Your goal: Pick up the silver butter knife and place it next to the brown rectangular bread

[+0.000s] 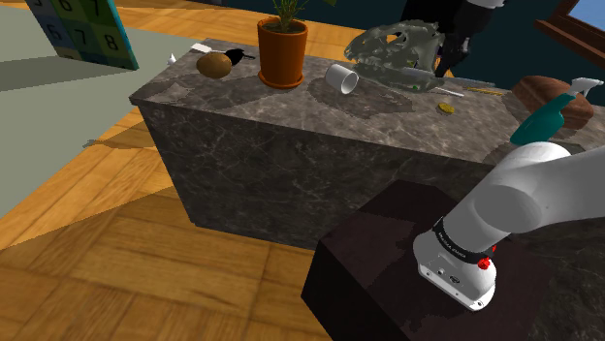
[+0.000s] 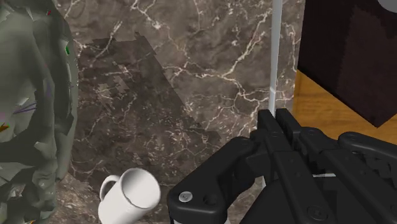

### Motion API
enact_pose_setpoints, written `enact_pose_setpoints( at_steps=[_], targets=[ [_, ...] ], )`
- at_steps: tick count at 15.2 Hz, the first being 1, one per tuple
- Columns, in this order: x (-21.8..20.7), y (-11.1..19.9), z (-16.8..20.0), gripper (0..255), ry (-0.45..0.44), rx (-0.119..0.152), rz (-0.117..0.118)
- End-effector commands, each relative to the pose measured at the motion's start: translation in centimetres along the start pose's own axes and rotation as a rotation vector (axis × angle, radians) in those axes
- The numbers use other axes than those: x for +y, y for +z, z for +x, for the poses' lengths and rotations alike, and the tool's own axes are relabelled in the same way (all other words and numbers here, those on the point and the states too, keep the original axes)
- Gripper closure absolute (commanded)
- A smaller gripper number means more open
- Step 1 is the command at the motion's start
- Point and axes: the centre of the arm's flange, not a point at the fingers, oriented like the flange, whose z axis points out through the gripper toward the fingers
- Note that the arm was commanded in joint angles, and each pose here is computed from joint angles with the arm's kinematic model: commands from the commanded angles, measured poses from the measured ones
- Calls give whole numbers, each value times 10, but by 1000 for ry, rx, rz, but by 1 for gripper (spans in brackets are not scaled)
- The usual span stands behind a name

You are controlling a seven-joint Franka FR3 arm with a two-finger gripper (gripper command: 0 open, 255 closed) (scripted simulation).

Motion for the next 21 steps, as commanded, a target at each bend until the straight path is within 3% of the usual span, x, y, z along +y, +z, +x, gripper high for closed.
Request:
enact_pose_setpoints(
  at_steps=[1,21],
  targets=[
    [7,-2,-27,255,-1,0,1],
    [74,-15,-282,255,-1,0,1]
  ],
)
